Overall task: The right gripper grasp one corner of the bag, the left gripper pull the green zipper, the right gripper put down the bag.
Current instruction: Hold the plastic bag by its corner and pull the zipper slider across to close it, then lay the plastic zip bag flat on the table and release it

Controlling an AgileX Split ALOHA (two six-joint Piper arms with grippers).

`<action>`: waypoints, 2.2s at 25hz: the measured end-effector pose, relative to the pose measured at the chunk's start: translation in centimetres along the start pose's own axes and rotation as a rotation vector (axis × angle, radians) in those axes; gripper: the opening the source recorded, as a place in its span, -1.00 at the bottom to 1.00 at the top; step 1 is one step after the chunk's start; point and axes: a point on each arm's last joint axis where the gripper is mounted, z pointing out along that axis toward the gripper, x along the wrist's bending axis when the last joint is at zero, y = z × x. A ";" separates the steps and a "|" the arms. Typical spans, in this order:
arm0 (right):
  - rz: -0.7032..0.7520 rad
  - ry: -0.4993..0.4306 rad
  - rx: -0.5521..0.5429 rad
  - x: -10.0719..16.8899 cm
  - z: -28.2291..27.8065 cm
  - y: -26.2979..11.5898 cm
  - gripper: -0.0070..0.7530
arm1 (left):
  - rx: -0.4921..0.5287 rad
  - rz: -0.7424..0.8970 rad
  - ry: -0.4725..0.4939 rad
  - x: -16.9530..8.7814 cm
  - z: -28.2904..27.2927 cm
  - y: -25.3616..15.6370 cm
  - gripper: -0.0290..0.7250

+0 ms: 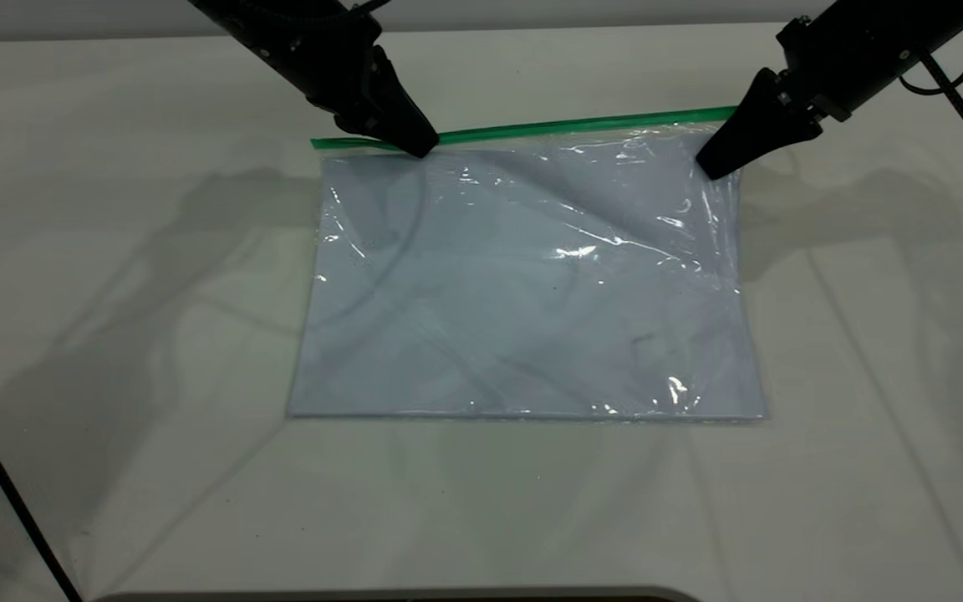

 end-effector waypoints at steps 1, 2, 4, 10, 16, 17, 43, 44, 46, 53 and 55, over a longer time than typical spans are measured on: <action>0.000 -0.007 0.002 -0.1 -0.1 -0.1 -0.89 | 0.002 -0.003 0.003 0.1 -0.1 -0.1 -0.73; 0.002 -0.012 0.001 -0.3 -0.2 -0.2 -0.89 | 0.001 -0.007 0.006 0.2 -0.2 -0.2 -0.72; 0.003 -0.019 0.001 -0.5 -0.4 -0.3 -0.89 | 0.001 -0.012 0.009 0.4 -0.3 -0.4 -0.72; 0.010 -0.042 0.004 -1.1 -1.0 -0.9 -0.89 | 0.003 -0.032 0.026 1.2 -1.1 -1.3 -0.71; 0.010 -0.059 0.008 -1.5 -1.2 -1.1 -0.89 | 0.003 -0.067 0.040 1.9 -1.9 -2.2 -0.70; 0.010 -0.059 0.008 -1.5 -1.2 -1.1 -0.89 | 0.003 -0.068 0.039 1.9 -1.9 -2.2 -0.70; 0.021 -0.460 0.055 1.1 -11.9 4.0 0.66 | -0.155 -0.030 0.120 -2.1 -15.1 8.5 0.30; 0.034 -0.496 0.048 2.1 -13.7 4.8 0.62 | -0.155 -0.032 0.120 -2.8 -16.4 9.2 0.30; 0.063 -0.528 0.022 4.7 -16.9 6.1 0.52 | -0.161 -0.036 0.139 -4.7 -19.8 11.0 0.30; 0.146 -0.491 -0.070 17.4 -26.9 8.4 0.31 | -0.117 -0.146 0.287 -12.5 -31.4 13.8 0.30; 0.163 -0.501 -0.109 20.4 -29.0 8.4 0.31 | -0.081 -0.191 0.302 -15.1 -34.0 13.8 0.30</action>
